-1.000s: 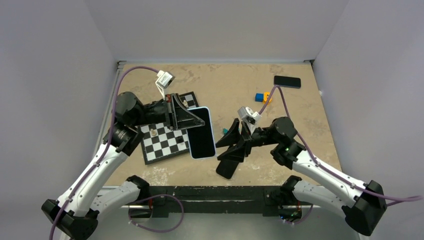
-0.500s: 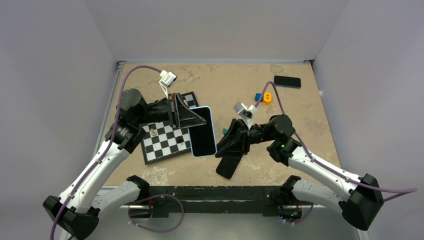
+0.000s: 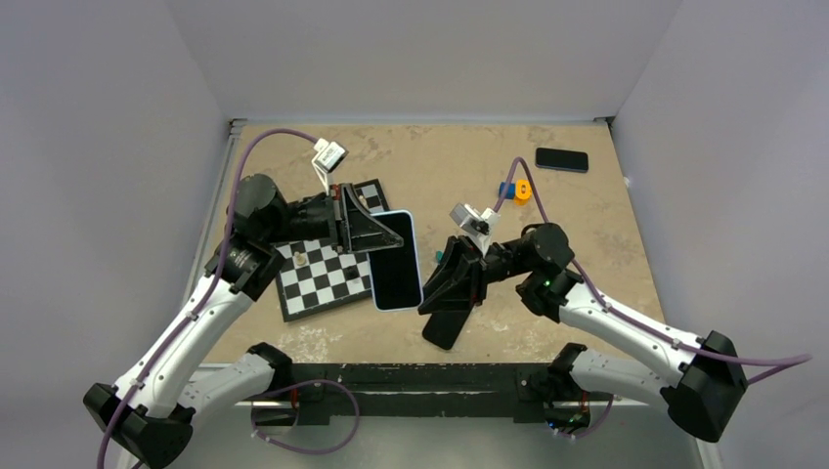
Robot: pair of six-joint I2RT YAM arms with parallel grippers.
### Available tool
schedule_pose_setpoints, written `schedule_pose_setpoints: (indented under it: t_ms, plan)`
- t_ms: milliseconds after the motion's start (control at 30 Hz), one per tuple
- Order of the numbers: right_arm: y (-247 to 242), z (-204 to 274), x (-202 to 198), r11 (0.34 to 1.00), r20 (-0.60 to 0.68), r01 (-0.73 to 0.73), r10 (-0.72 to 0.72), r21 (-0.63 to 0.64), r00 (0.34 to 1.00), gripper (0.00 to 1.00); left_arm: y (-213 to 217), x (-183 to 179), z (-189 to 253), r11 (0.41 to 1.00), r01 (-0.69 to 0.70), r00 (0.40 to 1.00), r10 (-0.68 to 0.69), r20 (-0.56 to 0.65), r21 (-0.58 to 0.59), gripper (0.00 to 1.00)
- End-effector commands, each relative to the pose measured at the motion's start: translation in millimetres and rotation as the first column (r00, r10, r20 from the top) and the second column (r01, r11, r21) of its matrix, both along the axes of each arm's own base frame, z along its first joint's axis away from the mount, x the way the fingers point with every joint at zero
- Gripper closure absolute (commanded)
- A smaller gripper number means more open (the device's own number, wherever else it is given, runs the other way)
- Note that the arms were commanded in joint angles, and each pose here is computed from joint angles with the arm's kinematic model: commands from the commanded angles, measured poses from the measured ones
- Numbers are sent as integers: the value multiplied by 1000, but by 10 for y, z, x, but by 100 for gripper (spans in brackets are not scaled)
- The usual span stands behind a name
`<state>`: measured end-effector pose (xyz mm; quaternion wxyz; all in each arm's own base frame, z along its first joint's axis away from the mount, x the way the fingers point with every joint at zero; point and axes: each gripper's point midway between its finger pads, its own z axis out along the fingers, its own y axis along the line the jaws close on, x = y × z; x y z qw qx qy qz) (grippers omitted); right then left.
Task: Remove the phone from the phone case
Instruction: Remove the phone case from the phone.
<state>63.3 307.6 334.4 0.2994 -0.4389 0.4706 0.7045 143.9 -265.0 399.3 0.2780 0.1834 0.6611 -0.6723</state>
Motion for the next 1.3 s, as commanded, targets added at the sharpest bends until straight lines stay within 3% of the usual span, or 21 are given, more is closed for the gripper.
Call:
schedule_pose_setpoints:
  t_ms: [0,300,600,767,800,867,1000,1267]
  plan:
    - [-13,330,-77,994,101,-13,2,109,995,72,37,-46,267,999,-11,996,15,86,-49,100]
    - [79,298,7,994,176,3,-23,114,984,99,47,-153,303,997,37,998,-34,46,-63,100]
    - [578,288,751,973,140,232,-232,15,963,100,123,-428,469,973,143,989,-145,2,-183,100]
    - [604,256,823,964,121,265,-265,15,957,100,171,-418,440,988,64,998,-60,32,-138,100]
    - [563,255,777,965,115,261,-261,22,958,98,183,-362,420,993,13,999,-7,48,-117,100]
    - [474,182,697,965,93,264,-264,11,960,70,223,-211,306,993,-112,992,114,50,-46,100]
    - [251,50,525,957,55,288,-288,6,956,43,286,28,338,962,-262,958,268,103,-72,100]
    - [-36,277,65,974,-34,153,-150,165,988,41,162,297,345,945,-280,957,288,27,-166,100]
